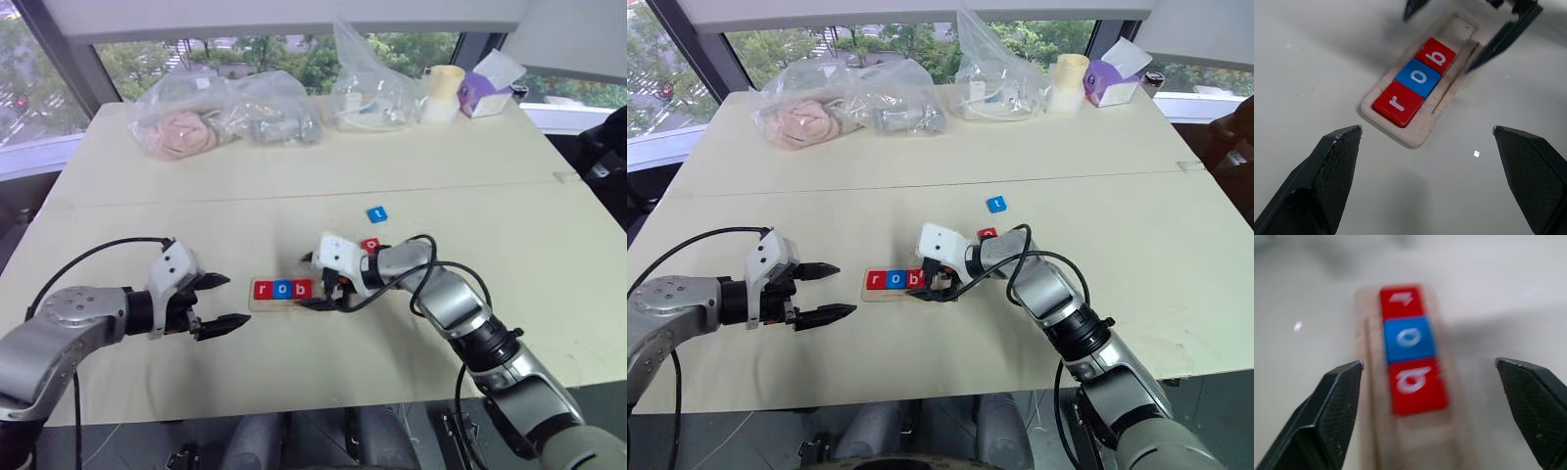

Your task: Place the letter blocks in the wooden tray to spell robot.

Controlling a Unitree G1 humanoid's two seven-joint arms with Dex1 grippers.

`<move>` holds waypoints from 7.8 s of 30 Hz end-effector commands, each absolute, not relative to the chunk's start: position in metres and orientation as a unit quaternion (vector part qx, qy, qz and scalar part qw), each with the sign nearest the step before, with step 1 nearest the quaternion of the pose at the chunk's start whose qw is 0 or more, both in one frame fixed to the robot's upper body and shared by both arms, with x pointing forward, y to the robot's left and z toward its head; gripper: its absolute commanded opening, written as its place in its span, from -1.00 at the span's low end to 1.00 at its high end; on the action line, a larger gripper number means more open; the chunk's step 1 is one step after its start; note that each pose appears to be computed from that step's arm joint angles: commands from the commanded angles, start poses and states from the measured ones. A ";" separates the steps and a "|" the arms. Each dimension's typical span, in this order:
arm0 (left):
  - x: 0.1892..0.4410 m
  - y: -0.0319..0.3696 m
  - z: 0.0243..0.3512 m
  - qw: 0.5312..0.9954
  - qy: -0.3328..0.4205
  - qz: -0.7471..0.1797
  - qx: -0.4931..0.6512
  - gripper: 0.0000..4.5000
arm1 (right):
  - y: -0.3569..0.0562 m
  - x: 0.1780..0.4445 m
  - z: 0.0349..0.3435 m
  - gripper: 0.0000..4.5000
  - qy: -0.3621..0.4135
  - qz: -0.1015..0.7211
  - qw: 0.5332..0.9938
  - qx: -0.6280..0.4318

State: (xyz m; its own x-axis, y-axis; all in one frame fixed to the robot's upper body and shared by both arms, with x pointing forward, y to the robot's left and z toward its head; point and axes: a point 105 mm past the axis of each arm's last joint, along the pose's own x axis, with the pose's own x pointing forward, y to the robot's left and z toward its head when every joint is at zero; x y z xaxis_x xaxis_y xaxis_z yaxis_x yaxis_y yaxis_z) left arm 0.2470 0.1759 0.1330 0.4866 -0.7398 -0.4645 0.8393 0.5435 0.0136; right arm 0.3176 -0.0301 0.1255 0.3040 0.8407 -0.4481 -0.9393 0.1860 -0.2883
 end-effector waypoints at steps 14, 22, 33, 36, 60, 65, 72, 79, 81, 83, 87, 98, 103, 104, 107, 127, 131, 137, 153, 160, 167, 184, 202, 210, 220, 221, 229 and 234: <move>0.276 0.149 0.177 0.886 0.080 -0.454 0.050 1.00 | -0.131 0.346 0.143 0.97 0.157 0.234 0.956 -0.081; 0.289 0.133 0.170 0.879 0.073 -0.465 0.072 1.00 | -0.121 0.348 0.119 0.97 0.184 0.176 0.966 -0.050; 0.286 0.130 0.165 0.874 0.080 -0.474 0.077 1.00 | -0.120 0.352 0.094 0.13 0.203 0.144 0.967 -0.061; 0.279 0.128 0.164 0.866 0.087 -0.487 0.074 1.00 | -0.117 0.353 0.097 -0.50 0.197 0.142 0.968 -0.063; 0.252 0.091 0.142 0.765 0.121 -0.616 0.143 1.00 | -0.144 0.277 0.112 -0.49 0.250 0.038 0.967 0.042; 0.256 0.092 0.142 0.766 0.122 -0.616 0.141 1.00 | -0.141 0.268 0.093 0.38 0.290 0.031 0.953 0.078; 0.259 0.100 0.143 0.769 0.125 -0.611 0.141 1.00 | -0.157 0.286 0.121 0.98 0.222 0.066 0.973 0.016; 0.258 0.116 0.144 0.755 0.144 -0.619 0.162 1.00 | -0.179 0.295 0.158 0.98 0.114 0.343 0.914 -0.184; 0.257 0.118 0.146 0.750 0.146 -0.623 0.169 1.00 | -0.198 0.295 0.150 0.98 0.130 0.374 0.891 -0.224; 0.255 0.120 0.148 0.745 0.146 -0.627 0.174 1.00 | -0.209 0.293 0.141 0.98 0.142 0.409 0.865 -0.253; 0.253 0.125 0.151 0.739 0.148 -0.630 0.188 1.00 | -0.221 0.290 0.123 0.98 0.159 0.480 0.797 -0.330; 0.255 0.123 0.150 0.749 0.144 -0.620 0.185 1.00 | -0.213 0.321 0.100 0.98 0.116 0.540 0.723 -0.415; 0.255 0.123 0.149 0.758 0.143 -0.610 0.181 1.00 | -0.192 0.326 0.098 0.98 0.099 0.579 0.688 -0.426; 0.255 0.123 0.149 0.760 0.143 -0.607 0.181 1.00 | -0.191 0.325 0.096 0.98 0.099 0.585 0.682 -0.427; 0.255 0.123 0.148 0.763 0.143 -0.604 0.180 1.00 | -0.191 0.322 0.091 0.98 0.117 0.601 0.665 -0.427; 0.259 0.142 0.143 0.779 0.160 -0.575 0.191 1.00 | -0.110 0.320 0.132 -0.49 0.139 0.577 0.751 -0.290; 0.266 0.149 0.146 0.793 0.159 -0.556 0.191 1.00 | -0.079 0.322 0.135 -0.49 0.136 0.543 0.772 -0.301; 0.264 0.148 0.145 0.796 0.159 -0.554 0.184 1.00 | -0.067 0.315 0.135 -0.49 0.145 0.538 0.772 -0.307; 0.264 0.153 0.142 0.800 0.164 -0.549 0.180 1.00 | -0.059 0.297 0.120 -0.49 0.169 0.556 0.753 -0.308; 0.259 0.151 0.140 0.788 0.175 -0.561 0.180 1.00 | -0.057 0.301 0.117 -0.49 0.168 0.546 0.761 -0.307; 0.261 0.150 0.141 0.790 0.170 -0.561 0.179 1.00 | -0.054 0.298 0.117 0.40 0.166 0.553 0.758 -0.302; 0.263 0.150 0.142 0.794 0.167 -0.558 0.176 1.00 | -0.093 0.338 0.142 0.96 0.116 0.451 0.822 -0.327; 0.308 0.134 0.181 0.864 0.034 -0.482 0.141 1.00 | -0.163 0.410 0.139 0.96 0.159 0.161 0.972 -0.060; 0.314 0.132 0.173 0.872 0.036 -0.471 0.130 1.00 | -0.144 0.422 0.110 0.96 0.191 0.157 0.969 -0.010; 0.312 0.133 0.167 0.874 0.043 -0.466 0.128 1.00 | -0.130 0.429 0.104 -0.33 0.184 0.167 0.968 -0.043; 0.312 0.133 0.167 0.875 0.044 -0.465 0.128 1.00 | -0.130 0.428 0.104 -0.48 0.184 0.169 0.967 -0.043; 0.300 0.121 0.162 0.857 0.051 -0.495 0.129 1.00 | -0.147 0.417 0.133 -0.48 0.142 0.135 0.980 -0.040; 0.285 0.104 0.160 0.823 0.060 -0.544 0.150 1.00 | -0.157 0.358 0.136 -0.48 0.170 0.119 0.978 -0.002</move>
